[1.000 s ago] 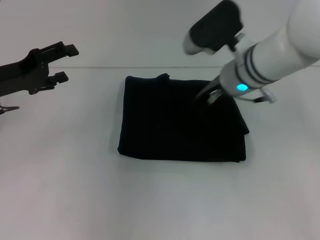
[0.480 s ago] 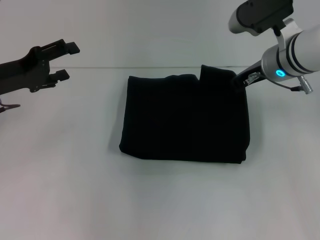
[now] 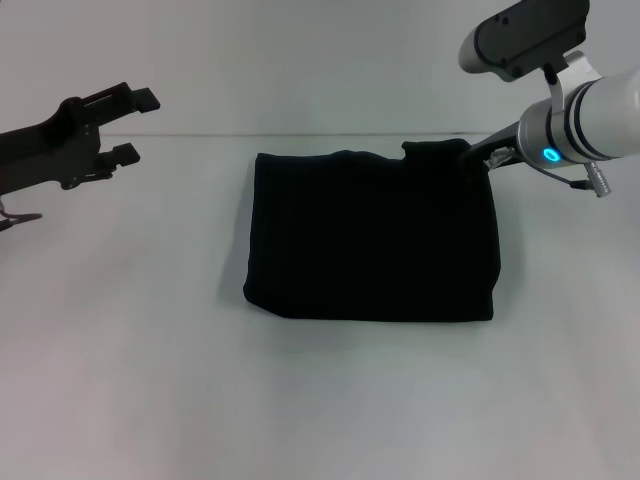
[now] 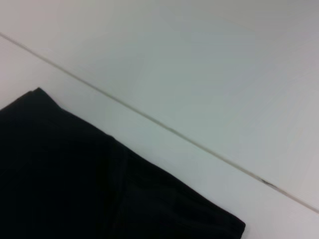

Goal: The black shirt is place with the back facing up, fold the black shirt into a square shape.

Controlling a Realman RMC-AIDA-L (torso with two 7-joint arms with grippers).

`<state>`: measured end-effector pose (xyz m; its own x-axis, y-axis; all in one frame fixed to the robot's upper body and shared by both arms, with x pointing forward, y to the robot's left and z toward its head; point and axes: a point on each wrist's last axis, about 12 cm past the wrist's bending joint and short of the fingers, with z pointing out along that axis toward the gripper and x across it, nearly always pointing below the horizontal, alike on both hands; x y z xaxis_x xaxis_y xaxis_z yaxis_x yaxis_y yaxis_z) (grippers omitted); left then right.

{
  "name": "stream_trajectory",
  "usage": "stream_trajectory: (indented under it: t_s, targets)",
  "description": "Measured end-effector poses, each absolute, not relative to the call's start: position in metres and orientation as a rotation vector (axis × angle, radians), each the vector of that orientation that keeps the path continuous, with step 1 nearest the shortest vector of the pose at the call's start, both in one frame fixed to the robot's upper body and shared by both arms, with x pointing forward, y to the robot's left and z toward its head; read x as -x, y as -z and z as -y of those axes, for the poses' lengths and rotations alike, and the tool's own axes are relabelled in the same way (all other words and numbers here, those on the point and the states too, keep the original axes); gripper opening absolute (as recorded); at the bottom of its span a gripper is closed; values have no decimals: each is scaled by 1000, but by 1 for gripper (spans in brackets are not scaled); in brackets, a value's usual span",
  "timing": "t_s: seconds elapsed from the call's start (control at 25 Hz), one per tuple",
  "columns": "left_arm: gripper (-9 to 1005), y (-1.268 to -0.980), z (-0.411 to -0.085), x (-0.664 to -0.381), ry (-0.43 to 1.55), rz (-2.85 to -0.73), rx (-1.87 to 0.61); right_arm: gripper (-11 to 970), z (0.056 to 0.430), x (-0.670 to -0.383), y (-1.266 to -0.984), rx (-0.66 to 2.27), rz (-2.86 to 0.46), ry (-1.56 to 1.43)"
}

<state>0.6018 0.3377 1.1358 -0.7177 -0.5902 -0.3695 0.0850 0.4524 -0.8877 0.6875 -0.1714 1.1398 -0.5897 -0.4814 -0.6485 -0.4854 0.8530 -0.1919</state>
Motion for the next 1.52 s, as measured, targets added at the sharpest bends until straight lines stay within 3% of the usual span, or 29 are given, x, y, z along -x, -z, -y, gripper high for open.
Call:
stream_trajectory:
  t_s: [0.2, 0.44, 0.64, 0.88, 1.04, 1.32, 1.52]
  targets:
    - [939, -1135, -338, -600, 1302, -2033, 425, 15, 170, -690, -1139, 660, -2282, -32]
    - [939, -1136, -337, -600, 1320, -2023, 423, 181, 178, -697, -1136, 517, -2291, -48]
    - [940, -1136, -337, -600, 1328, -2012, 426, 395, 194, -705, -1141, 355, -2284, -96]
    - [940, -1137, -337, -599, 1332, -2009, 425, 528, 211, -709, -1146, 258, -2284, -117]
    - [940, -1139, -336, -598, 1344, -2016, 400, 529, 225, -708, -1156, 227, -2320, -165]
    - [940, -1142, -330, -581, 1420, -2156, 172, 578, 284, -684, -1191, 91, -2207, -695]
    - [940, -1135, -322, -569, 1492, -2198, 110, 689, 330, -646, -1186, 14, -1996, -972]
